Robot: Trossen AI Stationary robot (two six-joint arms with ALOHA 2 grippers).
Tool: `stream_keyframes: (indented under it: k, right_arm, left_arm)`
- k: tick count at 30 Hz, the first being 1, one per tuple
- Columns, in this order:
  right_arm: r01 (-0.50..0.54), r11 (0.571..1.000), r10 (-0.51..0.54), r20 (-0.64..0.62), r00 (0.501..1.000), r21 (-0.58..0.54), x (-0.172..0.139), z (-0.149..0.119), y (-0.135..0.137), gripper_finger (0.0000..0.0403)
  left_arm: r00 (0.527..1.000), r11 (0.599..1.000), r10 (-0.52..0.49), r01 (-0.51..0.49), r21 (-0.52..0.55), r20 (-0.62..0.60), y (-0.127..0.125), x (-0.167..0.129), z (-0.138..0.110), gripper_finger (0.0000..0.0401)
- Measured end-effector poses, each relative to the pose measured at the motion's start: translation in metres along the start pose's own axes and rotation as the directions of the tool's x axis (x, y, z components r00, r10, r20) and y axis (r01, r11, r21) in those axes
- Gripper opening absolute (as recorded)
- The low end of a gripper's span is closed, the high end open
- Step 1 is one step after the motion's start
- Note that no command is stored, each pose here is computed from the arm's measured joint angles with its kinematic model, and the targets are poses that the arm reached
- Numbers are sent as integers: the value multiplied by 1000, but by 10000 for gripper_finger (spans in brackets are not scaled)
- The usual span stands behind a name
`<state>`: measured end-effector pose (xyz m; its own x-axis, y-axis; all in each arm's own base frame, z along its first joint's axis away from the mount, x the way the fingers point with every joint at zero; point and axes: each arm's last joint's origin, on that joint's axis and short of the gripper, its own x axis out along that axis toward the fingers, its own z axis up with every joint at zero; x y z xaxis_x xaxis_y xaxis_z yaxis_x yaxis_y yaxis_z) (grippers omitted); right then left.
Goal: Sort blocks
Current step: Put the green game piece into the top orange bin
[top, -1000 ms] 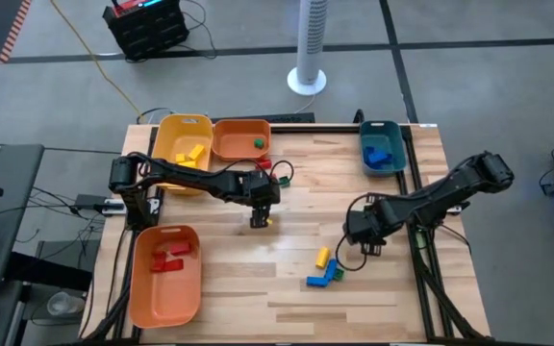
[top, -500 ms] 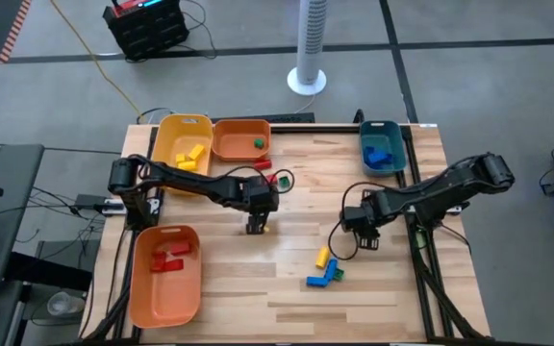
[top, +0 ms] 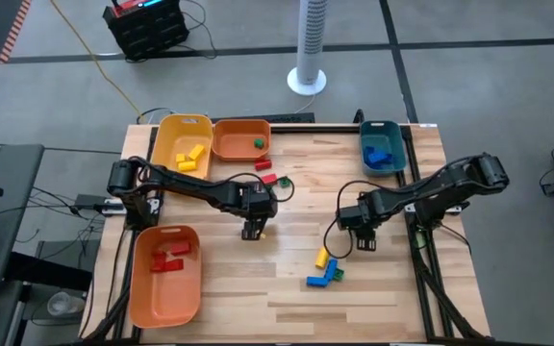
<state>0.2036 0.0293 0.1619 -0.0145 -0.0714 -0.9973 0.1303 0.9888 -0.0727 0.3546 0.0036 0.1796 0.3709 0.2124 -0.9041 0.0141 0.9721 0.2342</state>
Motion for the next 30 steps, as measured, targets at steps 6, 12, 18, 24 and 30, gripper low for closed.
stream_keyframes:
  k: [6,12,18,24,30]
  right_arm:
    - [-20,999,21,-32,999,29,14,-9,-1,211]
    - [-27,998,28,-20,999,49,14,-7,0,210]
    - [-26,998,28,-29,999,56,22,-2,2,186]
    - [-10,999,14,-92,996,45,32,5,5,126]
    - [29,999,-28,-13,1000,39,-1,18,3,115]
  left_arm:
    - [1000,1000,-1,1,-5,-19,0,0,-2,240]
    - [1000,1000,-1,1,9,-21,0,0,-2,240]
    - [1000,1000,-2,2,9,-30,0,0,-3,240]
    - [996,997,71,-70,13,-55,1,-1,-5,240]
    - [949,949,313,-311,48,-36,1,-36,-8,240]
